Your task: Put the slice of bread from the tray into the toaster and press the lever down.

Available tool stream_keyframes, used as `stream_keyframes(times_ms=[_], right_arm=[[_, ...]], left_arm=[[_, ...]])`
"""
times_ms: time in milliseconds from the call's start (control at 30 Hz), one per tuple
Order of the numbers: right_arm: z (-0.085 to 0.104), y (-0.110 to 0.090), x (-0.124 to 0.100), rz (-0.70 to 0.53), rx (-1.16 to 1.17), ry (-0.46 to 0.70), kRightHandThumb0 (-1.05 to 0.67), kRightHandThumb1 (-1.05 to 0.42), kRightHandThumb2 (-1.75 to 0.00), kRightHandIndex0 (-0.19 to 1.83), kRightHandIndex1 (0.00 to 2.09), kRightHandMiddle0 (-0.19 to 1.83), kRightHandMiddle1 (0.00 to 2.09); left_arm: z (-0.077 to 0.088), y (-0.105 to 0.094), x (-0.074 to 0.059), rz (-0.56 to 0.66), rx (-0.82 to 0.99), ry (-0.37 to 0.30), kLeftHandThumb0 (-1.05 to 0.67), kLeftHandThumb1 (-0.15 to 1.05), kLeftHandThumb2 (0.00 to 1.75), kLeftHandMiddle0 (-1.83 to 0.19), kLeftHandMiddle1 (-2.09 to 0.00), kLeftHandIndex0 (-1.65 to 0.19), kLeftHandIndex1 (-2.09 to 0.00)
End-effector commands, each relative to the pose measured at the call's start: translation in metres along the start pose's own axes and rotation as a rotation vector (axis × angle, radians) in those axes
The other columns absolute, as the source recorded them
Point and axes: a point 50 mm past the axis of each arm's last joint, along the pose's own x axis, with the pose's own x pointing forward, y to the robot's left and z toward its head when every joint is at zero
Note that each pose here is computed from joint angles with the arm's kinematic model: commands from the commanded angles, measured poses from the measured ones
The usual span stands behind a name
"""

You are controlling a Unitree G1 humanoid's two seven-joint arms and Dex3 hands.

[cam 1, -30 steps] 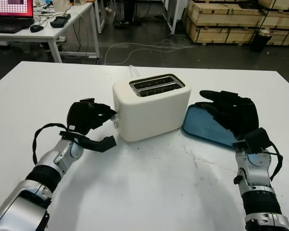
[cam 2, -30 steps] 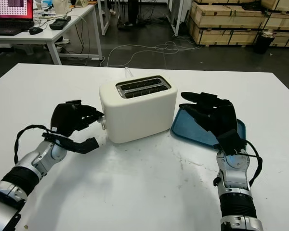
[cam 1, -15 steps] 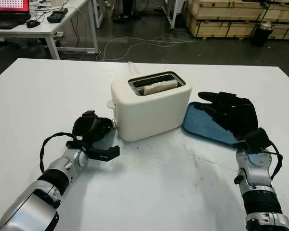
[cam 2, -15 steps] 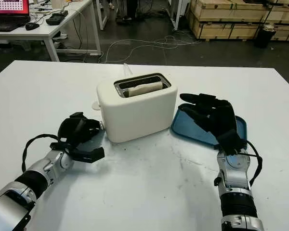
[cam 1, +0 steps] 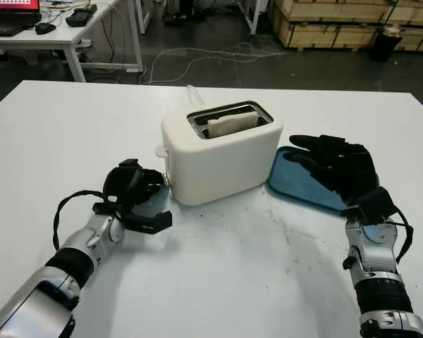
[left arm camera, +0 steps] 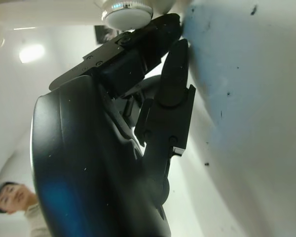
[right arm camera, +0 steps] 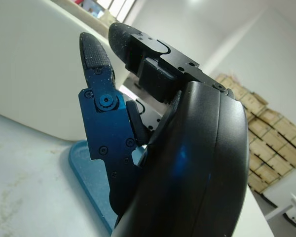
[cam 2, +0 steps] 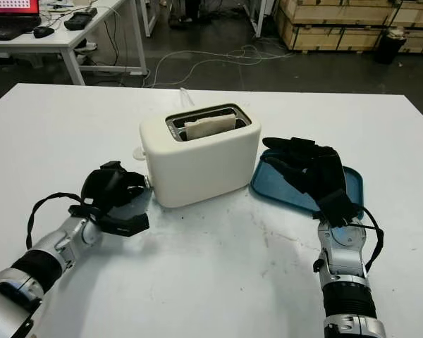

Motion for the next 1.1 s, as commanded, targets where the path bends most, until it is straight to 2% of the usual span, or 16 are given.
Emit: stream_keyframes(times_ms=[0,133,267,367,433,633,767,867,1067], right_arm=[[0.002,-0.001,0.003,-0.005,0.008,-0.007,-0.53,-0.90,0.00,1.16,0.11,1.08,0.00],[0.002,0.000,0.002,-0.004,0.003,-0.006,-0.52,-0.90,0.00,1.16,0.11,1.07,0.00],[0.001,0.000,0.002,-0.004,0.008,0.003,-0.53,-0.90,0.00,1.16,0.12,1.07,0.00],[0.002,-0.001,0.003,-0.004,0.001,0.005,-0.53,-0.89,0.00,1.15,0.11,1.07,0.00],[0.003,-0.001,0.003,-0.004,-0.004,0.004,-0.53,-0.89,0.00,1.15,0.11,1.07,0.00],[0.003,0.000,0.004,0.001,0.001,-0.007,-0.53,-0.90,0.00,1.15,0.11,1.07,0.00],[0.003,-0.001,0.004,0.000,-0.014,-0.016,-0.54,-0.90,0.00,1.15,0.12,1.07,0.00],[0.004,-0.001,0.004,-0.004,-0.017,-0.013,-0.54,-0.90,0.00,1.16,0.12,1.08,0.00],[0.005,-0.001,0.004,-0.002,-0.016,-0.009,-0.54,-0.90,0.00,1.16,0.12,1.08,0.00]], left_arm=[[0.033,0.005,0.004,0.010,-0.079,-0.178,-0.22,0.92,0.06,-0.74,-1.45,-1.13,-0.01],[0.014,0.041,-0.001,0.061,-0.027,-0.160,-0.22,0.92,0.09,-0.75,-1.36,-1.13,-0.01],[-0.002,0.082,-0.007,0.116,0.097,-0.141,-0.27,0.92,0.07,-0.83,-1.44,-1.17,-0.03],[-0.009,0.116,-0.012,0.128,0.204,-0.118,-0.31,0.91,0.03,-0.86,-1.39,-1.21,-0.04],[-0.010,0.138,-0.015,0.154,0.260,-0.122,-0.33,0.88,0.01,-0.93,-1.27,-1.24,-0.05],[0.002,0.189,-0.015,0.168,0.341,-0.134,-0.38,0.82,0.00,-0.96,-1.15,-1.23,-0.02],[0.015,0.207,-0.011,0.165,0.326,-0.206,-0.35,0.78,0.00,-0.98,-1.20,-1.26,-0.02],[0.022,0.216,-0.006,0.137,0.291,-0.251,-0.33,0.78,0.00,-0.99,-1.15,-1.26,-0.02],[0.037,0.215,0.006,0.086,0.309,-0.318,-0.33,0.75,0.00,-1.01,-1.21,-1.29,-0.02]])
